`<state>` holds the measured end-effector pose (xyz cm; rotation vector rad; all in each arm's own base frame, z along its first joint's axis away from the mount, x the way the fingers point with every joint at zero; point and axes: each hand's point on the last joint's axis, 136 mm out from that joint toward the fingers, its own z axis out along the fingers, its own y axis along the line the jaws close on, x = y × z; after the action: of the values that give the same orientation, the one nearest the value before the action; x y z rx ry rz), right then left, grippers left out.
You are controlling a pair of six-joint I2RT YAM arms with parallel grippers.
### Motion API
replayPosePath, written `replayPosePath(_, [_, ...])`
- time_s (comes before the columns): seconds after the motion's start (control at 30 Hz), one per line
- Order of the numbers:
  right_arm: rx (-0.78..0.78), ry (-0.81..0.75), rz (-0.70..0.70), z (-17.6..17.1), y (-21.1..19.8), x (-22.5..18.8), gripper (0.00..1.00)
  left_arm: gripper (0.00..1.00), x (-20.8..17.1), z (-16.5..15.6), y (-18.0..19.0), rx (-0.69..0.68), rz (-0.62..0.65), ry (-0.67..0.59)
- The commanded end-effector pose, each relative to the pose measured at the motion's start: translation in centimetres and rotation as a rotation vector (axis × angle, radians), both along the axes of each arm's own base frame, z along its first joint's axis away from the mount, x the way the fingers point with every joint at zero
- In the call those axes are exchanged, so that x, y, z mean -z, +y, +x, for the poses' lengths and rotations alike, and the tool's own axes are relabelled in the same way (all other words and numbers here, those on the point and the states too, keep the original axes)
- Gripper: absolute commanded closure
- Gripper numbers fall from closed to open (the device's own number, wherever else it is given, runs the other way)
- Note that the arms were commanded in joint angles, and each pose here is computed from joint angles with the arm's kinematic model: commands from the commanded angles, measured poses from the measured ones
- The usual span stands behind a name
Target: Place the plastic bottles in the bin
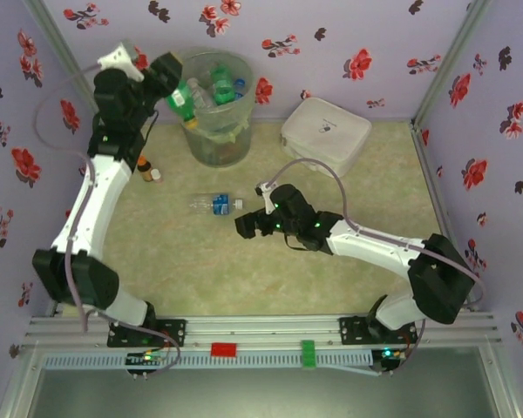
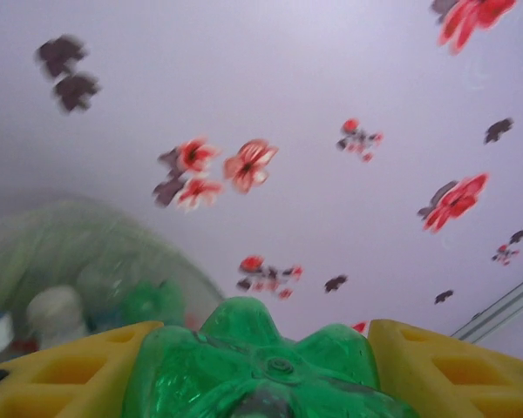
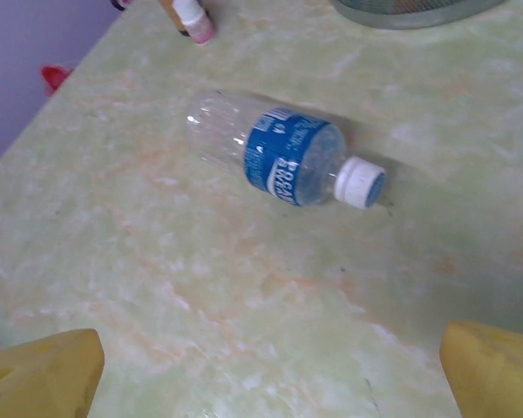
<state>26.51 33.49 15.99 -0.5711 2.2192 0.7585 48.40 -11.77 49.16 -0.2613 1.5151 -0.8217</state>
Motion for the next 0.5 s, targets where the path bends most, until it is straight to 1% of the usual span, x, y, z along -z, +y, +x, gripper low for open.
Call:
replayPosePath(0.0, [0.058, -0.042, -0.035, 0.4, -1.9, -0.5, 0.00, 0.78, -0.3, 2.7, -1.0, 0.058, 0.043, 0.006])
replayPosePath(0.1, [0.077, -0.061, -0.025, 0.3, -2.5, -0.9, 0.00, 0.78, -0.7, 5.6, -1.4, 0.057, 0.057, -0.008])
replayPosePath(0.2, [0.083, -0.071, -0.028, 0.2, -3.0, -1.5, 0.00, 0.78, 0.9, 9.0, -1.6, 0.051, 0.033, 0.023])
replayPosePath(0.27, [0.088, -0.081, -0.035, 0.1, -3.4, -1.9, 0.00, 0.77, 2.2, 10.6, -1.8, 0.052, 0.023, 0.048])
replayPosePath(0.37, [0.104, -0.098, -0.039, 0.0, -4.0, -2.3, 0.00, 0.76, 5.7, 13.0, -2.1, 0.050, 0.035, 0.127])
replayPosePath(0.47, [0.113, -0.109, -0.038, 0.0, -4.4, -2.4, 0.00, 0.68, 8.2, 14.3, -2.1, 0.042, 0.041, 0.185])
